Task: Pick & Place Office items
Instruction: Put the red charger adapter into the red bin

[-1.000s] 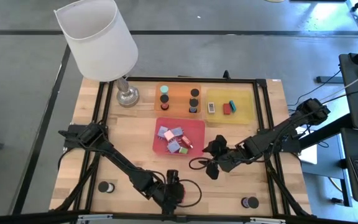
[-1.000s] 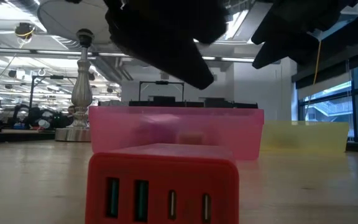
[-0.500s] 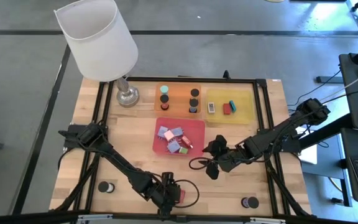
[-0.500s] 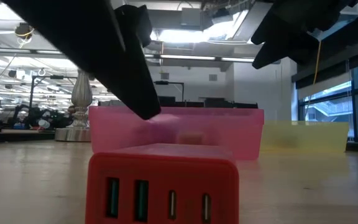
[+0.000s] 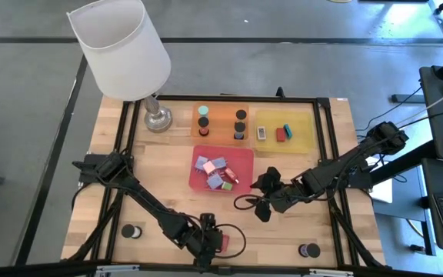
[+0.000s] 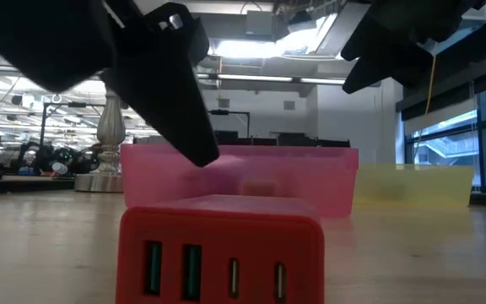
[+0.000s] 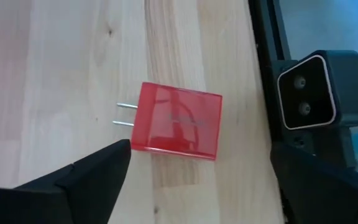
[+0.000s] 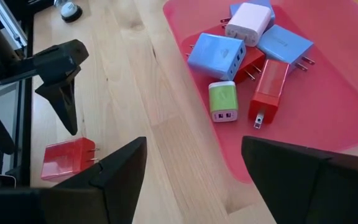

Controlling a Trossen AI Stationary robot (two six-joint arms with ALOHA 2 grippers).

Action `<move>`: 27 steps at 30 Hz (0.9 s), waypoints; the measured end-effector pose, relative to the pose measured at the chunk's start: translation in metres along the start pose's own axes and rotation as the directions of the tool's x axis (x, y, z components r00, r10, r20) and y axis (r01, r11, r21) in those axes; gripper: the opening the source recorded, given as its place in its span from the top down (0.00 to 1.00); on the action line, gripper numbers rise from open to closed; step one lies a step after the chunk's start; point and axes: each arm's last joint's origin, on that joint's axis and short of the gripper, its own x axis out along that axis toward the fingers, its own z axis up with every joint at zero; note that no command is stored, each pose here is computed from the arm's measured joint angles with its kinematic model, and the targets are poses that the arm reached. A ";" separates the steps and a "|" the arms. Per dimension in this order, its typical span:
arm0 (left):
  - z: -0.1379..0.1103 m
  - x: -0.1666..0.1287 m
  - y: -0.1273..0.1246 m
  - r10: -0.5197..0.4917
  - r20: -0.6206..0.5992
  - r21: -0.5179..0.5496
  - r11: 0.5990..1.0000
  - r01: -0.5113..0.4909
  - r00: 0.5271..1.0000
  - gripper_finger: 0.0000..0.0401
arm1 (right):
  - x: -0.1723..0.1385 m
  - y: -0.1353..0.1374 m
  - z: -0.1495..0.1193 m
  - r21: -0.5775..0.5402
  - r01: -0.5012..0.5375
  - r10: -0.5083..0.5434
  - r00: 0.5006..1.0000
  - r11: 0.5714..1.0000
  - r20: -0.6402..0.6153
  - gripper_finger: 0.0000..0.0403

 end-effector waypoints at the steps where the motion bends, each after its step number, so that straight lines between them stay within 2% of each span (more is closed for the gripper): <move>1: 0.000 0.000 0.000 0.003 0.002 0.008 1.000 -0.003 1.000 0.03 | 0.000 0.000 0.000 0.000 0.000 0.000 1.000 1.000 0.000 0.34; 8: 0.003 0.013 0.012 0.040 -0.001 -0.007 0.999 -0.040 0.999 0.01 | 0.000 0.000 0.000 0.000 0.000 0.000 1.000 1.000 0.000 0.34; 13: 0.002 0.032 0.013 -0.021 -0.003 -0.032 0.999 0.021 1.000 0.01 | 0.000 0.000 0.000 0.003 -0.004 0.004 1.000 1.000 0.003 0.34; 23: -0.001 0.032 0.014 0.014 -0.015 -0.021 1.000 -0.015 1.000 0.01 | 0.000 0.001 0.000 0.004 -0.023 0.023 1.000 1.000 -0.014 0.34; 27: -0.001 0.032 0.014 0.017 -0.019 -0.020 1.000 -0.017 1.000 0.06 | 0.000 0.001 0.000 0.004 -0.023 0.023 1.000 1.000 -0.015 0.34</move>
